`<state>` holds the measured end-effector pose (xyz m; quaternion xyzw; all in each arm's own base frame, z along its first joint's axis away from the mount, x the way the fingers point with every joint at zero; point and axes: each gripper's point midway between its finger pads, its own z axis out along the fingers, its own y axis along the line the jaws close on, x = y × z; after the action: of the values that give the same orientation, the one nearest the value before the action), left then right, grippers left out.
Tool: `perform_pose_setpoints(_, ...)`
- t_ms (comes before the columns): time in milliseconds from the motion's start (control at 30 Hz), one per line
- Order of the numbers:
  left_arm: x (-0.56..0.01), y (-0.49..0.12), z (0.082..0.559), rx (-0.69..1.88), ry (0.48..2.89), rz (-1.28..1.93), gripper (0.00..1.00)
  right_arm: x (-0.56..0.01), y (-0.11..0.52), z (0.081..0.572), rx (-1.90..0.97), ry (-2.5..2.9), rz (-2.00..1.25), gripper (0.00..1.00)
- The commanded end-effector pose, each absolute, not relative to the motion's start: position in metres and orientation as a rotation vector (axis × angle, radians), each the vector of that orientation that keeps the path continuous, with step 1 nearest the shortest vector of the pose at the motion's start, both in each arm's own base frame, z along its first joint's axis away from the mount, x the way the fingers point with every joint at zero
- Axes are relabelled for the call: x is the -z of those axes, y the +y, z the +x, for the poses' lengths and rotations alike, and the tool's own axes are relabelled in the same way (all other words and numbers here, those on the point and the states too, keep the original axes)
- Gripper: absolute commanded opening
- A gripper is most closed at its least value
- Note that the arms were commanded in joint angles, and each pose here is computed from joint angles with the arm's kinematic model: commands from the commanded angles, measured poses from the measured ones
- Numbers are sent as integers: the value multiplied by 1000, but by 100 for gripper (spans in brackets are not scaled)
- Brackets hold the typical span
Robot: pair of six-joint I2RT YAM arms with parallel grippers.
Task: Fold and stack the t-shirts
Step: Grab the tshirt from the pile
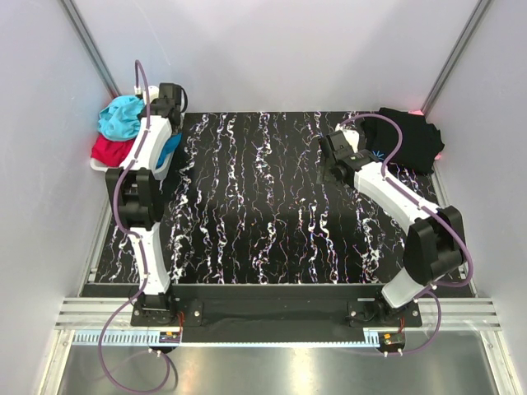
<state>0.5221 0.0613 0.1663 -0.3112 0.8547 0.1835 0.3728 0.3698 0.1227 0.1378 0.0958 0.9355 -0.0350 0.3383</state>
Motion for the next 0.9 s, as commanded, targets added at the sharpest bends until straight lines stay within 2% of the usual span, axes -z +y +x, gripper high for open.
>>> perform_pose_setpoints(0,-177,85,511,-627,2108,-864,53,-161,135,381,24,2364,271,71)
perform_pose_setpoints(100,-179,86,505,-632,2103,-875,58,-162,135,378,21,2363,269,71)
perform_pose_setpoints(567,-227,86,492,-576,2019,-868,64,-157,140,376,11,2376,272,71)
perform_pose_setpoints(700,-221,88,492,-598,2036,-856,65,-157,138,376,20,2372,277,71)
perform_pose_setpoints(867,-180,83,496,-579,2143,-860,66,-159,135,374,36,2362,273,71)
